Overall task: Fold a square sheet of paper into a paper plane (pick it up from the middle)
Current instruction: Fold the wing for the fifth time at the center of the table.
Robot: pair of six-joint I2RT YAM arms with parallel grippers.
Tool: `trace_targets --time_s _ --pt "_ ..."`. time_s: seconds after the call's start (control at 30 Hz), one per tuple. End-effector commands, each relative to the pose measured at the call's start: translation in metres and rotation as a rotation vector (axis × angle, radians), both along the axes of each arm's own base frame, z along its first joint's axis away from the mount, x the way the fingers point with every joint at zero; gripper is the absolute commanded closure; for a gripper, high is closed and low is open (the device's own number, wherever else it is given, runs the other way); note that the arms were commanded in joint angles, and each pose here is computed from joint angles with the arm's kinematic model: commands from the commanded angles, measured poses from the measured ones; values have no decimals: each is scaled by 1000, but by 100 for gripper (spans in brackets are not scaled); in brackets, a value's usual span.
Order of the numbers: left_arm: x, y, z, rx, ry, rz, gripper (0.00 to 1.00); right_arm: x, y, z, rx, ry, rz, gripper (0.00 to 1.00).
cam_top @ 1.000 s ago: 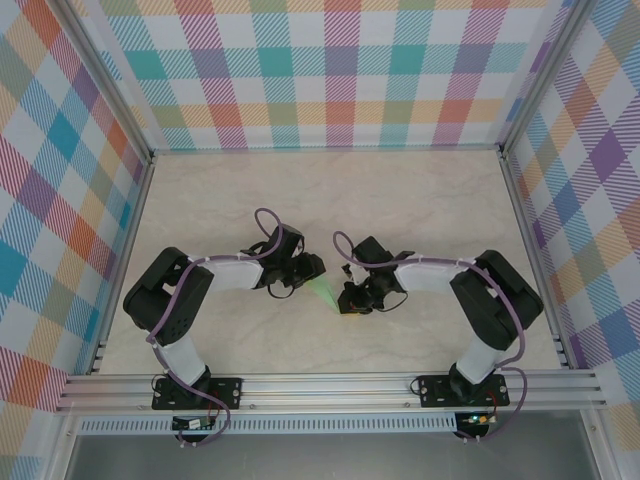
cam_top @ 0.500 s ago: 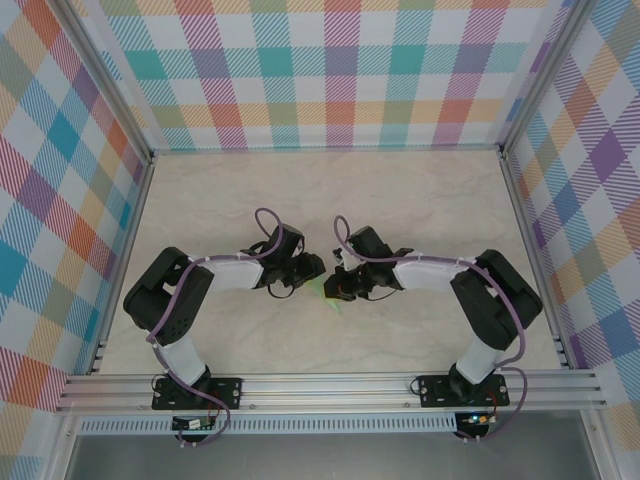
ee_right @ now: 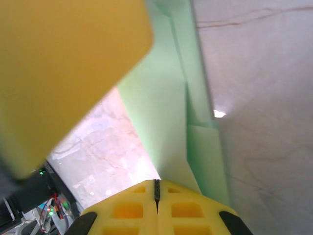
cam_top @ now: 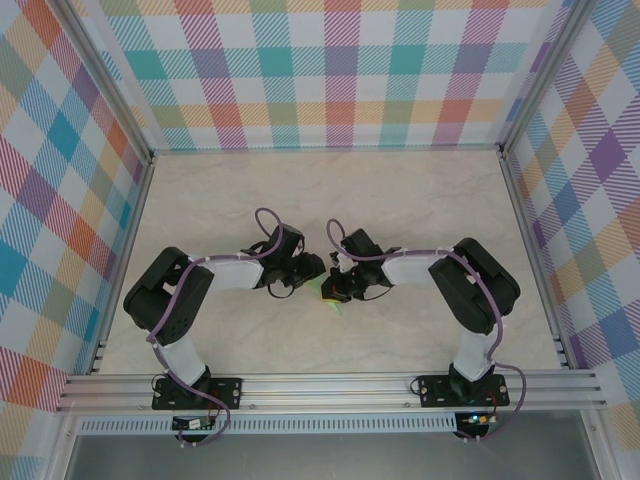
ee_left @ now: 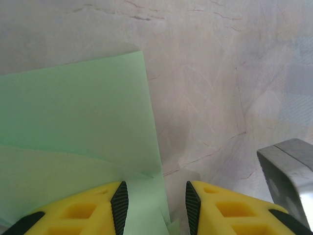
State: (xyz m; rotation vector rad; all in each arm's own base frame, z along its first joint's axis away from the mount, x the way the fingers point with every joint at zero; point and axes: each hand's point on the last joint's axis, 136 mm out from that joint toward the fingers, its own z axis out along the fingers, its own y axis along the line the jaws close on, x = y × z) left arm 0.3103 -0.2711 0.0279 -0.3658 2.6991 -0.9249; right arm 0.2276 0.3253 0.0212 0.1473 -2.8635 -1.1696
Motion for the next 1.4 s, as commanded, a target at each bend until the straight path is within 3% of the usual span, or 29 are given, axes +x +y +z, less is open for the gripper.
trace_targets --time_s 0.0,0.27,0.63,1.13,1.37 --pt "-8 10 -19 69 51 -6 61 -4 -16 -17 -74 22 -13 95" --pt "-4 5 -7 48 26 -33 59 -19 -31 -39 -114 94 -39 96" --pt "13 0 81 -16 -176 -65 49 -25 -39 -49 -171 177 -107 100" --pt "-4 -9 39 -103 -112 -39 51 -28 -42 -54 -198 242 -165 100" --pt "-8 -16 37 -131 -110 -58 51 -27 -43 -55 -212 247 -176 100"
